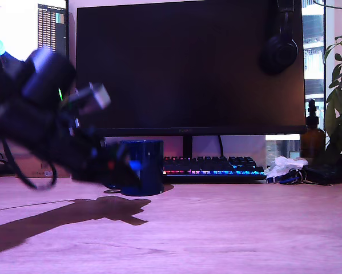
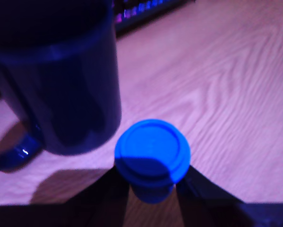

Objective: Pick up the coffee capsules on the table and drop them inside the coffee cup

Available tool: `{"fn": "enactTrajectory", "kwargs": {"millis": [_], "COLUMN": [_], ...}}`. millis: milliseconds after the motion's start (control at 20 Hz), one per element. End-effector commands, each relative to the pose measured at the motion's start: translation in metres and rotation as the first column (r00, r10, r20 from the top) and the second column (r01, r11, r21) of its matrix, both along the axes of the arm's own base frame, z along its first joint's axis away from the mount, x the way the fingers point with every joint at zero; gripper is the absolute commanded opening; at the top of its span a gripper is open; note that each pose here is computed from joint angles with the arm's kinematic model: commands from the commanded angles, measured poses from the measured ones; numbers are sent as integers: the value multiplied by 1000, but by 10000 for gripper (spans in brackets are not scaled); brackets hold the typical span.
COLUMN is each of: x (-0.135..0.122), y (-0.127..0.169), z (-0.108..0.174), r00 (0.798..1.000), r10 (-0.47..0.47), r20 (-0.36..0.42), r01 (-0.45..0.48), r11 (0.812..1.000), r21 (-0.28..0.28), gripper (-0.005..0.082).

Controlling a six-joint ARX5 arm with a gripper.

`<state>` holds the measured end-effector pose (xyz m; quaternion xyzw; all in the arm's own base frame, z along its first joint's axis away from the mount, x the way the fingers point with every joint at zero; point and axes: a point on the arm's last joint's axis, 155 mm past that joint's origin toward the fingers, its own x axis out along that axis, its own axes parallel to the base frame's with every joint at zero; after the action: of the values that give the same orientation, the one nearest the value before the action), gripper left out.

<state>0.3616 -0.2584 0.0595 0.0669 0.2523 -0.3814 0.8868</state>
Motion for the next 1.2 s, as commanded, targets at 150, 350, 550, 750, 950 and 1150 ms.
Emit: {"fn": "enactTrajectory", "kwargs": {"millis": [150,350,550,750,950,1150], "x": [-8,-9,-2,13,29,43], "y": [2,3,0,-5,-1,7], "z": [38,68,85,118,145,159], "r00": [999,995,996,994,993,989], "r10": [-5,-2,2,15,42,80], "r20": [47,100,86,105,111,122], "r01": [6,7,3,-8,-36,-73], "r11": [1000,998,999,998,998,996], "r21": [-25,-54,-53,-60,-58,-57], "gripper": [143,143,143,143,144,145]}}
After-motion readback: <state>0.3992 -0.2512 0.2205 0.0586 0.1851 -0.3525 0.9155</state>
